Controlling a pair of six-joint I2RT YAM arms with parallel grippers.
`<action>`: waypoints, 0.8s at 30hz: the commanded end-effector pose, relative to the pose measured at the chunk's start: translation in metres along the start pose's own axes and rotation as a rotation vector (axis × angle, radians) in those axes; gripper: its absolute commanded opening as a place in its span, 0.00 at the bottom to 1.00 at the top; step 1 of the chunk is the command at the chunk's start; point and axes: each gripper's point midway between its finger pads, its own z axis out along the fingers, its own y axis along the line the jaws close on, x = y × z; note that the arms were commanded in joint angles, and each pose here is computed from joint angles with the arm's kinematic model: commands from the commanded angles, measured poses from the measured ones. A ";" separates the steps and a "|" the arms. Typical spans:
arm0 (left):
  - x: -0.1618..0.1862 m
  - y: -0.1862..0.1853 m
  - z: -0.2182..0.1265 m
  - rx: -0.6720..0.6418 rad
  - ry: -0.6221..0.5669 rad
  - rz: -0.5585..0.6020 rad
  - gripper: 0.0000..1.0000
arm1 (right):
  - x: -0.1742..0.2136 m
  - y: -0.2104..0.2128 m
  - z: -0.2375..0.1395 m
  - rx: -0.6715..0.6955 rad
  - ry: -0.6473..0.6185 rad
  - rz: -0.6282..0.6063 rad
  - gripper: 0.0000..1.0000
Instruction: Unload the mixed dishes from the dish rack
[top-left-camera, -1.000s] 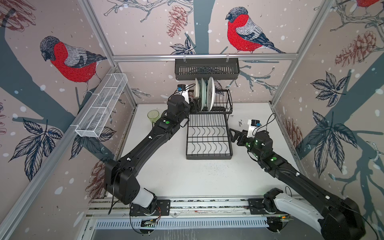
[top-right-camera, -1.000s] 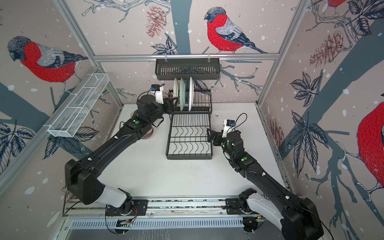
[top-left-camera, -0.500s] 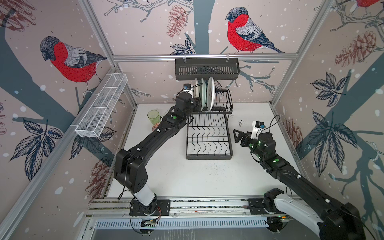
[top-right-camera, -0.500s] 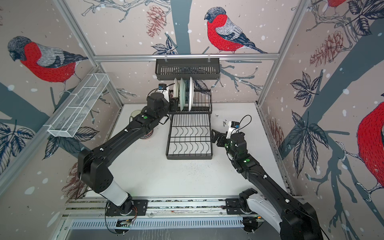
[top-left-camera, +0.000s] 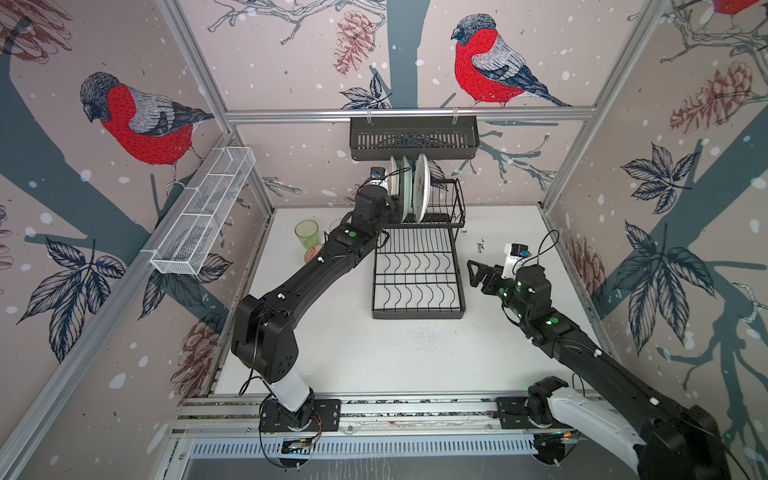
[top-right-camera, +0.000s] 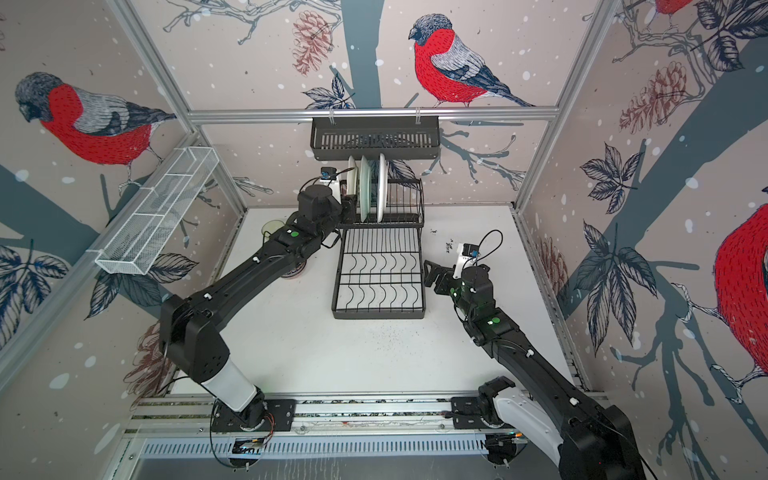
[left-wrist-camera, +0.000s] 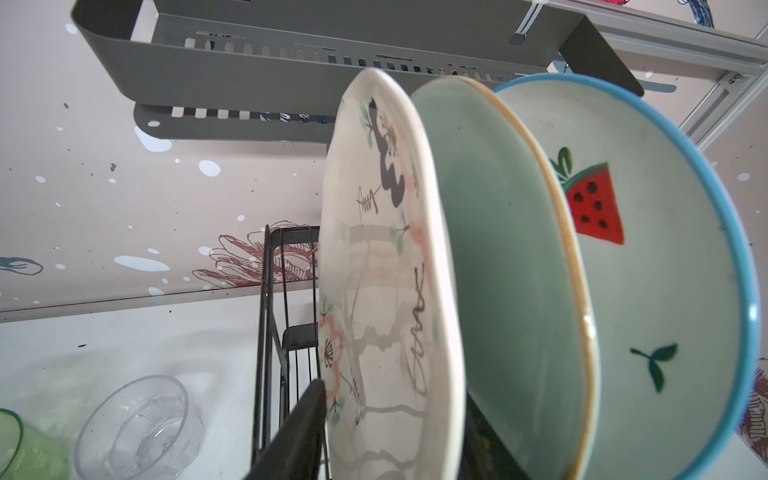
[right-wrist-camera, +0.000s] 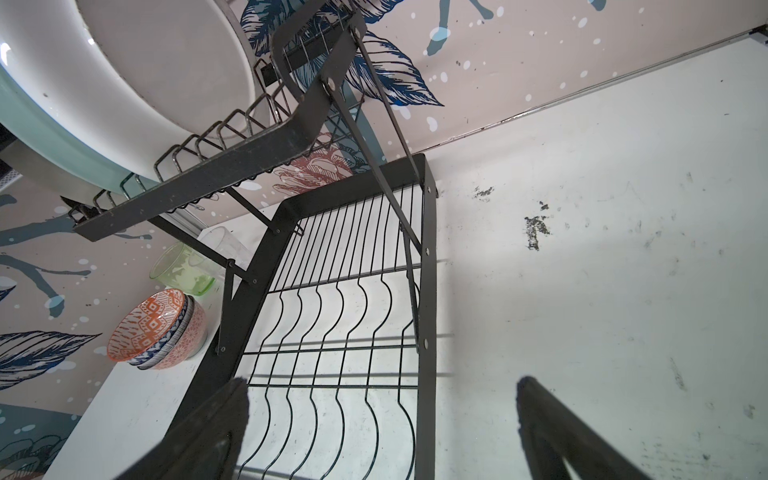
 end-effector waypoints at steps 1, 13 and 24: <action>-0.011 0.000 0.003 -0.011 -0.040 0.012 0.44 | -0.002 0.000 -0.001 -0.001 -0.009 -0.011 0.99; -0.011 0.000 0.009 -0.020 -0.040 0.031 0.41 | -0.002 -0.002 -0.001 0.009 -0.010 -0.008 0.99; -0.013 0.001 0.010 -0.028 -0.046 0.047 0.35 | 0.001 -0.004 0.001 0.014 -0.005 -0.002 1.00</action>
